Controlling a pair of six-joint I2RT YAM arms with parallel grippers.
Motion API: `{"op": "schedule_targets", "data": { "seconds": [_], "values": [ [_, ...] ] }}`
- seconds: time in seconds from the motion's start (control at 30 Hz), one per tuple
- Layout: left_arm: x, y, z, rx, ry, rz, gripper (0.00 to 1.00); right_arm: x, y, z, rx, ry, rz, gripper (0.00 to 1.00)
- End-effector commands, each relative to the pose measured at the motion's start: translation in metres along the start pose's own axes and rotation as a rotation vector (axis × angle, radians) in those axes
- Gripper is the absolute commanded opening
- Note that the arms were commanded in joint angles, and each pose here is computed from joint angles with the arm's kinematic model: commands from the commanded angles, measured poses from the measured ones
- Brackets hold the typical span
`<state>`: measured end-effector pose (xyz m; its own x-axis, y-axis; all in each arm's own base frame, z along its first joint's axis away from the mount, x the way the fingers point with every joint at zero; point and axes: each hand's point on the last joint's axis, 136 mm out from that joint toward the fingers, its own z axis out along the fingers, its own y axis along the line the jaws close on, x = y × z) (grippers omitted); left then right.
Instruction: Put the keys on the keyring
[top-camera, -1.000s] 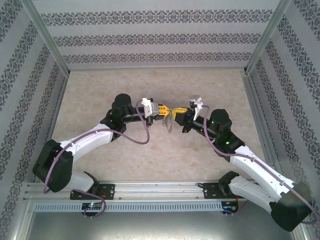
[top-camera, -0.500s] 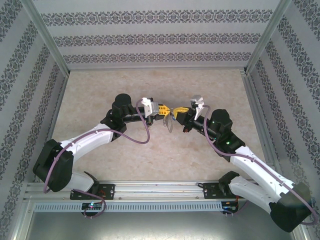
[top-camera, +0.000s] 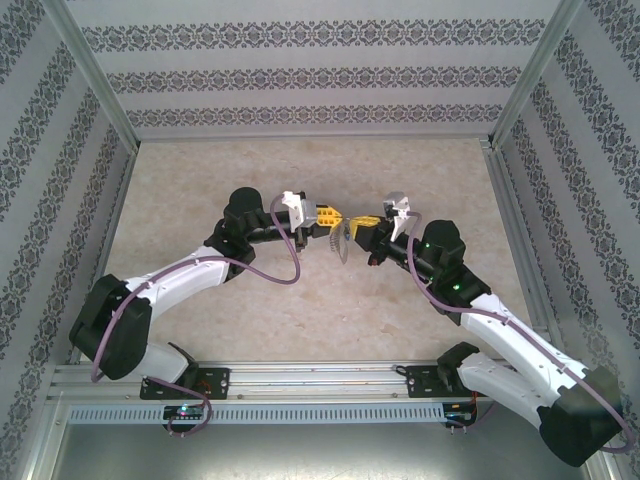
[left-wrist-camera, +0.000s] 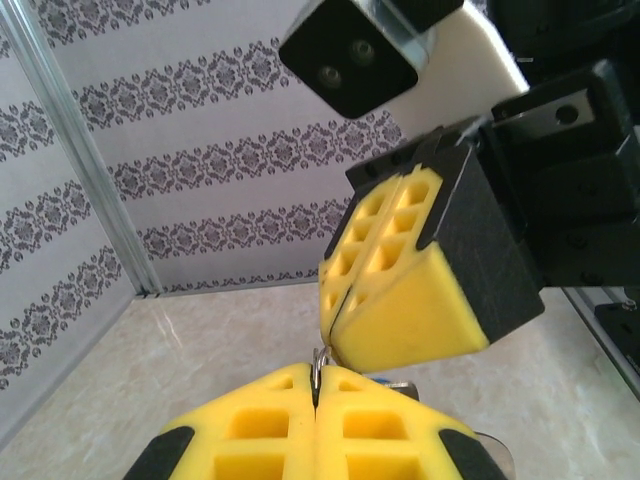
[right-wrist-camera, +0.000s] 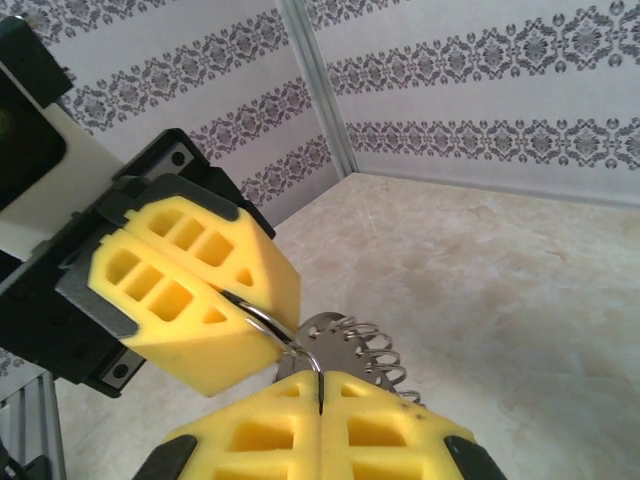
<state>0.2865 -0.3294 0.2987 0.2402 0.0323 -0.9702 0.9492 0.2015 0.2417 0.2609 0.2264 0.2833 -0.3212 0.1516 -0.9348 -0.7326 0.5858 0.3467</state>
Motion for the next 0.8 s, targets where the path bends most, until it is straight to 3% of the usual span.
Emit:
{"op": "schedule_targets", "data": {
  "seconds": [0.0,0.47,0.5,0.57,0.6,0.77],
  "values": [
    [-0.031,-0.003,0.003,0.025,-0.103,0.040,0.00,-0.005,-0.002,-0.003,0.008,-0.030,-0.008,0.00],
    [-0.036,0.007,0.008,0.014,-0.168,-0.148,0.00,0.002,-0.003,0.002,-0.008,-0.008,0.032,0.00],
    [-0.034,0.008,0.008,0.009,-0.173,-0.178,0.00,0.001,-0.004,0.002,-0.007,-0.011,0.037,0.05],
    [-0.032,0.011,0.010,0.005,-0.179,-0.238,0.00,0.000,-0.005,0.001,0.002,-0.013,0.048,0.28],
    [-0.029,0.013,0.011,-0.002,-0.178,-0.272,0.00,0.000,-0.007,-0.001,0.015,-0.014,0.053,0.35],
    [-0.020,0.020,0.010,-0.034,-0.169,-0.388,0.00,-0.004,-0.015,-0.019,0.057,-0.050,0.085,0.47]
  ]
}}
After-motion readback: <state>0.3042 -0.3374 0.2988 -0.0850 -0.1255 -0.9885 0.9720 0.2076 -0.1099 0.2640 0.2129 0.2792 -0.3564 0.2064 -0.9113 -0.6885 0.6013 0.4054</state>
